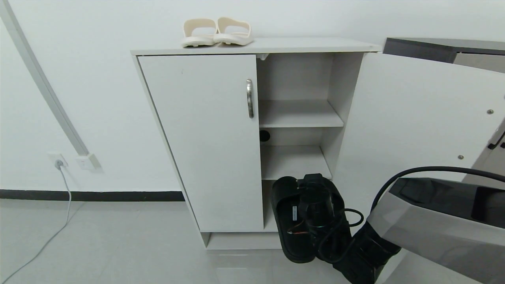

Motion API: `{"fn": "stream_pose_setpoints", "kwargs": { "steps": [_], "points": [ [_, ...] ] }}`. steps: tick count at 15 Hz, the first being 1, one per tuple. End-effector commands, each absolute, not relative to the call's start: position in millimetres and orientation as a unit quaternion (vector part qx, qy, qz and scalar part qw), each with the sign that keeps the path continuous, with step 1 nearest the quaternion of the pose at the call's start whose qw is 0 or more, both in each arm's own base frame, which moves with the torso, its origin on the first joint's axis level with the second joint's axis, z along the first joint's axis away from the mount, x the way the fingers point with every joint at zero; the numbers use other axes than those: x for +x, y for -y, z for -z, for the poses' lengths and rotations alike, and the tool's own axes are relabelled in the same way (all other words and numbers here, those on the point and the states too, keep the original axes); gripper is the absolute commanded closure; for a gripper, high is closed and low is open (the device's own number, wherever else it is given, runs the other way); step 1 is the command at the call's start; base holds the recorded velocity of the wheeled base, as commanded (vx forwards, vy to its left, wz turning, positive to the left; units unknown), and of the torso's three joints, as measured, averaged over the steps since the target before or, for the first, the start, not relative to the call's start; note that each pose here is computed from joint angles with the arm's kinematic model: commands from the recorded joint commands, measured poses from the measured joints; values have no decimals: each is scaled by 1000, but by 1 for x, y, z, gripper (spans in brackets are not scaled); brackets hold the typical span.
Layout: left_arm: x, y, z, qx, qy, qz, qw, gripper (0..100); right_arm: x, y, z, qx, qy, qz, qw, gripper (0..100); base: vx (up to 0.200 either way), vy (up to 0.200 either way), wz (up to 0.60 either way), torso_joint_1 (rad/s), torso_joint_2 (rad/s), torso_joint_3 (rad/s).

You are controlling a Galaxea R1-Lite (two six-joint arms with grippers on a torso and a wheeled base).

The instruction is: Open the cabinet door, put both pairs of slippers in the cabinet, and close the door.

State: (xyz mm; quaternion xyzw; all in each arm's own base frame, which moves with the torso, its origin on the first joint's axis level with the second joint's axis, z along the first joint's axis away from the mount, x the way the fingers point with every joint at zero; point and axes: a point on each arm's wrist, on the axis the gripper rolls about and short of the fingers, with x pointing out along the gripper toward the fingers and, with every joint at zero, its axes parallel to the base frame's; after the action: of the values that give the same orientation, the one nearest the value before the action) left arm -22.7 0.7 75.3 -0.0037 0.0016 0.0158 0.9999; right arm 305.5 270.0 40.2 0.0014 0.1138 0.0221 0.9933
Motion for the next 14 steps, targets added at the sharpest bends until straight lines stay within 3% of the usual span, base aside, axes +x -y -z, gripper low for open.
{"fn": "stream_pose_setpoints", "kwargs": {
  "steps": [1,14],
  "points": [
    [-23,-1,-75,-4,-2,-16,1000,100,306,-271,-37,-11,-117,-29,993,100,0,0,0,12,2,-178],
    [-23,-1,-75,-5,-2,-17,1000,100,312,-273,-61,-5,-57,-33,998,100,0,0,0,4,2,-187]
  ]
}}
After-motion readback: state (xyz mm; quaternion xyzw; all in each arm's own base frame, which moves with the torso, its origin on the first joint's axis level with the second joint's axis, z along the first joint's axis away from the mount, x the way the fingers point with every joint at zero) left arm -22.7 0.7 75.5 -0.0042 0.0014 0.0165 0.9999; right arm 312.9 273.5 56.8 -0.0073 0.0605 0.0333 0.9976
